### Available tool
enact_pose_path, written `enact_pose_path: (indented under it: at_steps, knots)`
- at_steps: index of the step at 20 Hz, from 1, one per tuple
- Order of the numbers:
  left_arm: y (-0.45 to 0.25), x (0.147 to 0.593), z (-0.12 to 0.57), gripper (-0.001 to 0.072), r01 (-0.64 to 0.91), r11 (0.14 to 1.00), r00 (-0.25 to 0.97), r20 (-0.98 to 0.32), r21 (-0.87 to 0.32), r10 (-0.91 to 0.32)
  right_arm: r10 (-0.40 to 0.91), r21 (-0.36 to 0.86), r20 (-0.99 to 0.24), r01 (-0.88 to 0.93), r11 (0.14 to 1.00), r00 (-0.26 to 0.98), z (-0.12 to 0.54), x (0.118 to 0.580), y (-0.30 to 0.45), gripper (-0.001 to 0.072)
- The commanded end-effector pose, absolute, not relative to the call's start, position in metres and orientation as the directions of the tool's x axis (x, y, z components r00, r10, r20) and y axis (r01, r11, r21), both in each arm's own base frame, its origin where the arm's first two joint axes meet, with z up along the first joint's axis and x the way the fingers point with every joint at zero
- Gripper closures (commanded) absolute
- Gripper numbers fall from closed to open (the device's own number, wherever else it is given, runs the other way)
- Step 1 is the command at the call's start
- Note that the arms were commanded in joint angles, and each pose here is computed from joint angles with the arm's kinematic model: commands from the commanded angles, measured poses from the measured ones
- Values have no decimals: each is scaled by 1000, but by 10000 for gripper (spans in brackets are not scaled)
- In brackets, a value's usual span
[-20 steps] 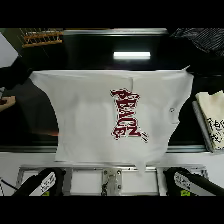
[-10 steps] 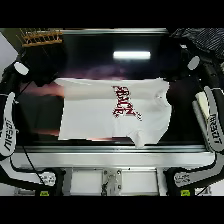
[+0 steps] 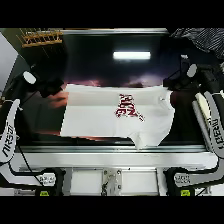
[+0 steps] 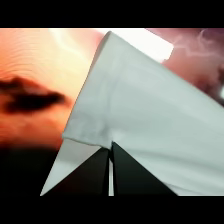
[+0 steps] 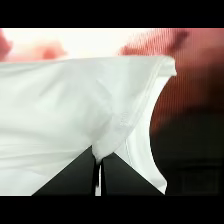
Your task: Fold the clothes and pants, and hang the long-sleeved shirts on hangers.
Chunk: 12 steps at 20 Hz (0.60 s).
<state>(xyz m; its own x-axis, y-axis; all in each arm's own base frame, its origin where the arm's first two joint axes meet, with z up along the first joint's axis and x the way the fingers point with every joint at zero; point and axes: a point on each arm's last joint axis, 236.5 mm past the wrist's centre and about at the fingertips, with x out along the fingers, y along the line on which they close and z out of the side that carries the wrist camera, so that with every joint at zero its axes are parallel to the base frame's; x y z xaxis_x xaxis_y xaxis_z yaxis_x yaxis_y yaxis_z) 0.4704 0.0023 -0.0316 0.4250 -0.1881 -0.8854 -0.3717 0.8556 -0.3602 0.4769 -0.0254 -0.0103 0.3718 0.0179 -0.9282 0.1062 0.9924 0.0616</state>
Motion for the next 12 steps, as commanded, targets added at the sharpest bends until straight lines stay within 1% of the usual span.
enact_pose_path:
  at_steps: [1,3,7,8,9,10,11,12]
  knots:
    - [1,426,-71,702,-393,865,343,-922,-312,-177,0,31,-966,116,993,260,-47,434,-29,699]
    - [-2,409,-91,702,-409,863,297,-937,-296,-181,4,31,-976,125,992,217,-66,420,-27,698]
    - [-12,392,-111,702,-409,869,243,-951,-279,-192,18,45,-978,130,990,206,-77,414,-23,687]
    - [-16,391,-111,701,-399,874,238,-952,-277,-193,24,52,-978,133,990,205,-77,414,-22,612]
    - [-19,393,-108,580,-390,878,237,-951,-278,-197,30,58,-979,134,989,204,-76,413,-21,374]
    - [-22,395,-102,277,-376,883,236,-951,-281,-202,32,62,-977,134,989,210,-71,414,-20,171]
    - [-23,400,-90,128,-361,888,239,-948,-286,-208,27,59,-972,128,990,234,-59,417,-22,180]
    - [-22,403,-73,137,-325,903,250,-946,-283,-207,14,47,-961,113,993,277,-40,421,-25,181]
